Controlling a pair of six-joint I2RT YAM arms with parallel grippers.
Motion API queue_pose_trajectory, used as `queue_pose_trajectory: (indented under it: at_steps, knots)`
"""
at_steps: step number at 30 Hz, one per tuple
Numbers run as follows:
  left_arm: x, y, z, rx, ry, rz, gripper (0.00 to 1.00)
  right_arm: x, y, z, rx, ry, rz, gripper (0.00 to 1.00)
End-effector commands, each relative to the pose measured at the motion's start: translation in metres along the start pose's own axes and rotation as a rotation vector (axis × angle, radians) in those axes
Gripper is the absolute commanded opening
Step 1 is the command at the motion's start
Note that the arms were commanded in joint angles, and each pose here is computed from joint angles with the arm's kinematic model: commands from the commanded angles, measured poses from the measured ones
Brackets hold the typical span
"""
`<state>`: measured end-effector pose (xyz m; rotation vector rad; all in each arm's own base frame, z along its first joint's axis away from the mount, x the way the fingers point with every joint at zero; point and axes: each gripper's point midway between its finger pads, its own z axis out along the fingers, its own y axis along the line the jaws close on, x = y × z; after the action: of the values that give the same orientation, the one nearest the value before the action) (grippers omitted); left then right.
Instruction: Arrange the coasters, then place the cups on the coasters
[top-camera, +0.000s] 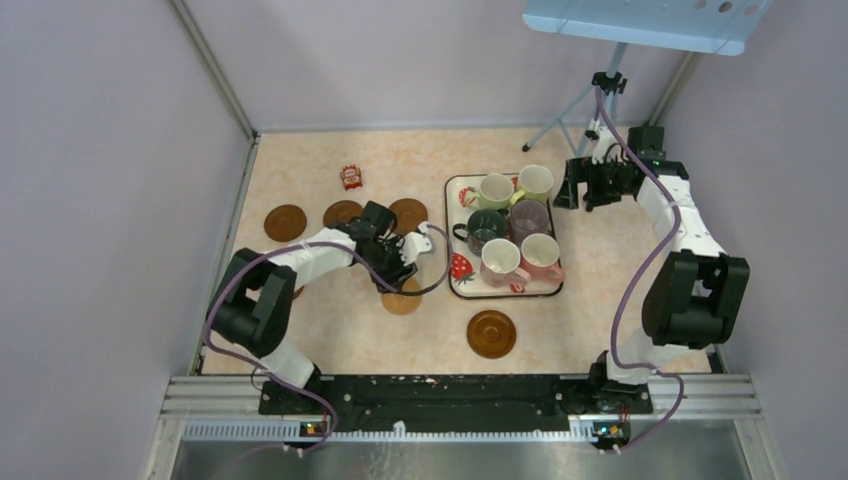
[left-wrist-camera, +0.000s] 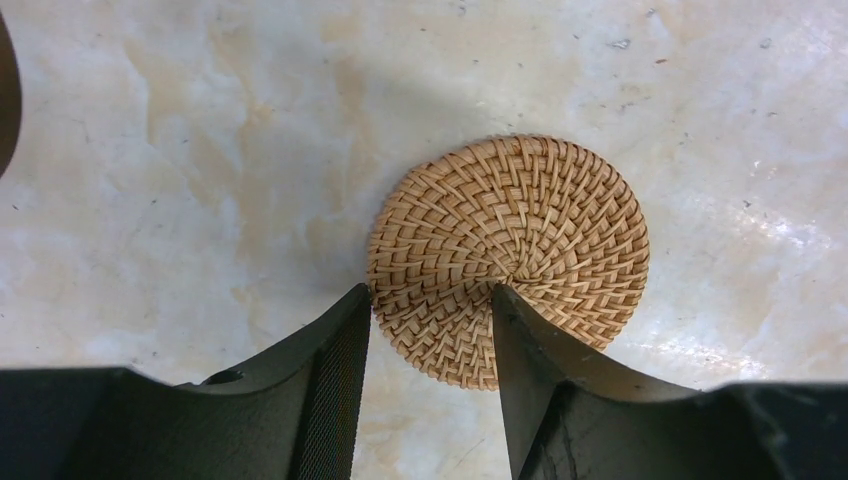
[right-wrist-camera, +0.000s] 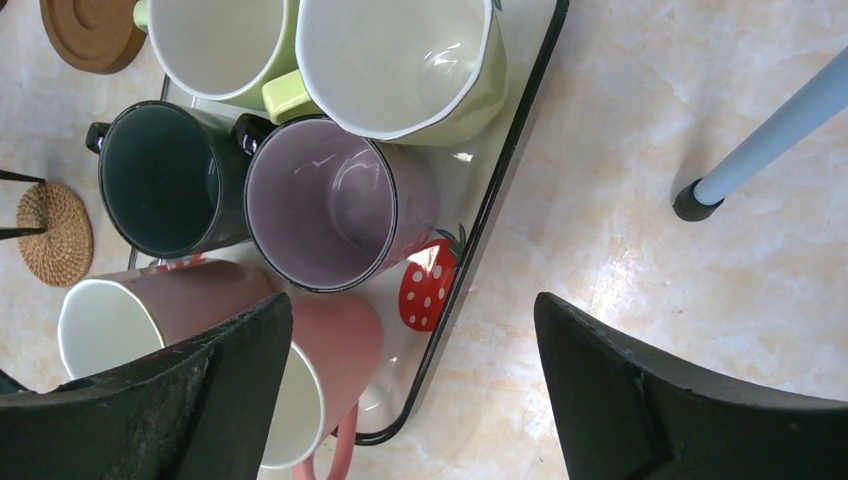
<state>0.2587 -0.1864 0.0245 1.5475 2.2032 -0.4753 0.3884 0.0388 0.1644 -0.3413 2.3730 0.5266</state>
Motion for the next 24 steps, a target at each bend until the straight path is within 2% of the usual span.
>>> queue_pose_trajectory:
  at_steps: [1,12,24]
  knots:
    - [0.002,0.027,0.007,-0.057,0.051,-0.006,0.53,-0.018,0.005,-0.013,0.003,-0.076,-0.031,0.89]
    - [-0.016,0.051,0.022,-0.084,0.031,-0.019,0.53,-0.022,0.003,-0.017,0.019,-0.079,-0.039,0.89]
    - [-0.024,0.059,0.025,-0.109,0.012,-0.058,0.54,-0.021,0.006,-0.018,0.011,-0.08,-0.034,0.89]
